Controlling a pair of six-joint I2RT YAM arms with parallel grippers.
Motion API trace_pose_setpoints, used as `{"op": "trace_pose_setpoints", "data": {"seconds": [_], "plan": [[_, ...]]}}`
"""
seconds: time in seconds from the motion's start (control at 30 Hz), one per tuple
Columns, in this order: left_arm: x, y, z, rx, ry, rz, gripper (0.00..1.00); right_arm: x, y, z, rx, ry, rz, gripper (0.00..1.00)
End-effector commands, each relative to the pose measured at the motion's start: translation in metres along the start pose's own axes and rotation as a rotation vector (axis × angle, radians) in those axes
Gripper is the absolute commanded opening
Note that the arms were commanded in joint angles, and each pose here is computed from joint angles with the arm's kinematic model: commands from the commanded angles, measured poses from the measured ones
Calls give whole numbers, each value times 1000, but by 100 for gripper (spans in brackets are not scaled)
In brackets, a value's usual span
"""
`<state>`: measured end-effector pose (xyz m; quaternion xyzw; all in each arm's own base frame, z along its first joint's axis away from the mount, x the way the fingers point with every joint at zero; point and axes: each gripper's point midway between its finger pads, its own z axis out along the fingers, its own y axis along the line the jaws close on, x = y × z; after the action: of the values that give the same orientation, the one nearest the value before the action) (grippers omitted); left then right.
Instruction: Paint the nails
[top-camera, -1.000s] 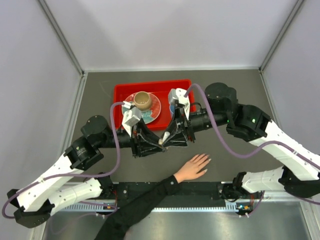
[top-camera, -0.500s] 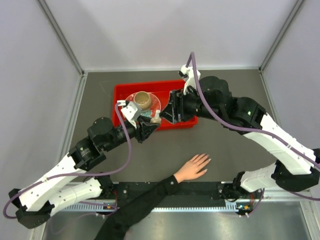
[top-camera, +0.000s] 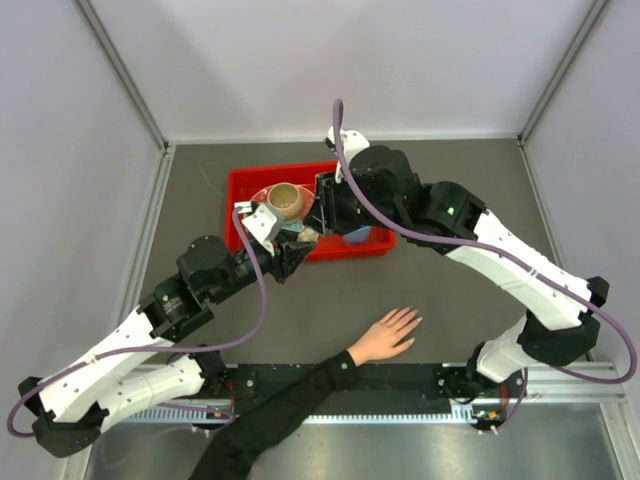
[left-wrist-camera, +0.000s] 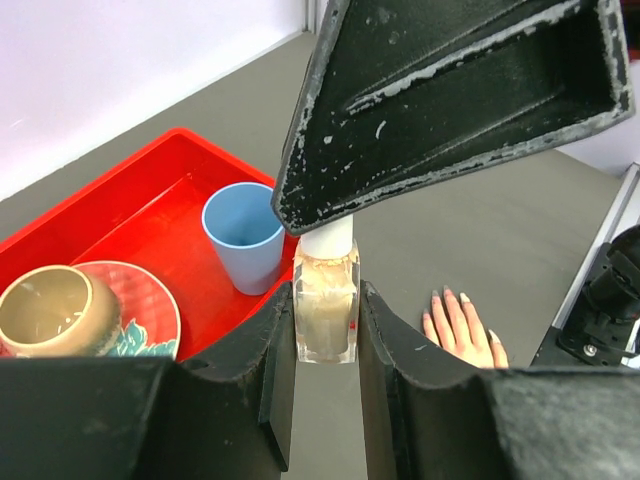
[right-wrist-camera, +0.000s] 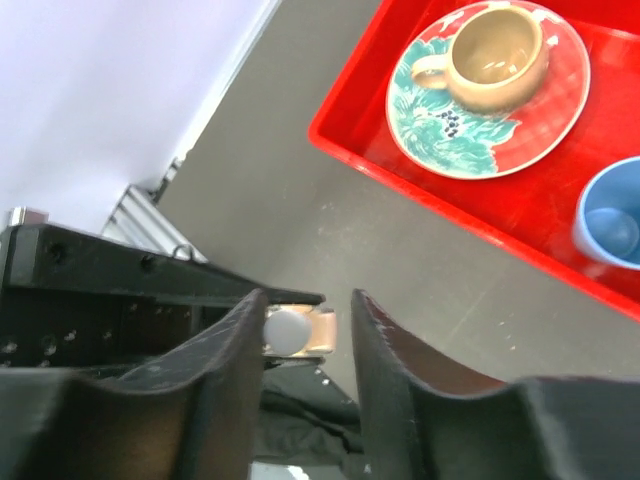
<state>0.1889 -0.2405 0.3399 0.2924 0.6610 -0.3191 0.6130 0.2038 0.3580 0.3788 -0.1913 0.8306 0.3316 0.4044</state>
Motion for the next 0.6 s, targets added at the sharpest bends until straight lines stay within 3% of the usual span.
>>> {"op": "trace_pose_setpoints", "data": {"seconds": [0.0,0.13,0.17,0.2,0.23,0.33,0.43,0.57], "plan": [[-24,6,-1,-35,-79,-2,0,-12,14,-12,-42,-25,-13,28],[-27,6,-2,-50,-72,-47,0,-5,16,-12,-66,-3,-20,25],[-28,5,-2,-45,-77,-53,0,-3,20,-14,-88,5,-21,20],[-32,4,-4,-37,-87,-64,0,-3,21,-14,-97,7,-23,7],[-32,1,-4,-25,-86,-71,0,-2,22,-14,-103,12,-24,0],[-37,-11,-6,40,-82,-87,0,-3,24,-19,-141,8,-50,0],[-40,-40,-13,204,-53,-87,0,1,36,-31,-291,13,-147,0],[-48,-87,-33,476,-21,-100,0,29,64,-66,-668,25,-397,0]]}}
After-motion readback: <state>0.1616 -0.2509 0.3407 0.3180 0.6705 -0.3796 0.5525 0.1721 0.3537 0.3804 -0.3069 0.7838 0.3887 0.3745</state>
